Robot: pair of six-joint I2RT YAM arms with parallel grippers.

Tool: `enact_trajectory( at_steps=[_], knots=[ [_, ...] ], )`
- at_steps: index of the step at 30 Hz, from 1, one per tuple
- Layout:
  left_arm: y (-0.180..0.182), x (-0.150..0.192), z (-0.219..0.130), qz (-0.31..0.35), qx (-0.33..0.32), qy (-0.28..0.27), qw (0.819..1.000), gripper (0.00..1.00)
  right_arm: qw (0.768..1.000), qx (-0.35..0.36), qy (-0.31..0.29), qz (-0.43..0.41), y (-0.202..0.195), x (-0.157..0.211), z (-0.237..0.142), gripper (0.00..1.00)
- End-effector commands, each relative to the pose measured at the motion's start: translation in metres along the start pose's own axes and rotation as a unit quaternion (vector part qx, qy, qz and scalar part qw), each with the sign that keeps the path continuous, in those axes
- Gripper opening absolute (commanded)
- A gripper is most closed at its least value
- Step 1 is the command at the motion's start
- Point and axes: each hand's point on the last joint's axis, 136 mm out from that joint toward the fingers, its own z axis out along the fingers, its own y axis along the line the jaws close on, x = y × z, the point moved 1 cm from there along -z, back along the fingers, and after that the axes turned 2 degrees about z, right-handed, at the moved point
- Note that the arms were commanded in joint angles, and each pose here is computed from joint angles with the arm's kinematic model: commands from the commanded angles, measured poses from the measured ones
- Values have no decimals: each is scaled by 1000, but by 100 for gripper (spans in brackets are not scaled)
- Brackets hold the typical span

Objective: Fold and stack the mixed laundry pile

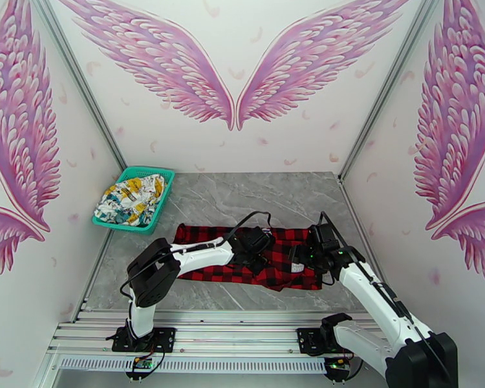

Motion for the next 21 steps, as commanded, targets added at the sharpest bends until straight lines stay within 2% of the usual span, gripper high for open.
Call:
enact_trajectory(
  at_steps=[1,4,5,11,17,21],
  knots=[
    [-5,-15,-21,21,0,-42,999,0,1000,-22,-14,-3,9,-10,-7,68],
    [-6,-16,-30,24,-1,-55,998,0,999,-33,-1,-5,12,-5,-7,68],
    [-2,-5,-30,22,-5,-51,998,0,999,-38,4,-5,13,-3,-6,68],
    [9,-7,-86,58,-40,-141,988,0,997,-77,15,-5,24,4,-8,67],
    [40,-26,-160,71,-97,-259,958,0,994,-93,-41,30,37,-28,-24,69],
    [54,-48,-212,96,-135,-336,927,0,991,-101,-65,55,47,-51,-29,69]
  ],
)
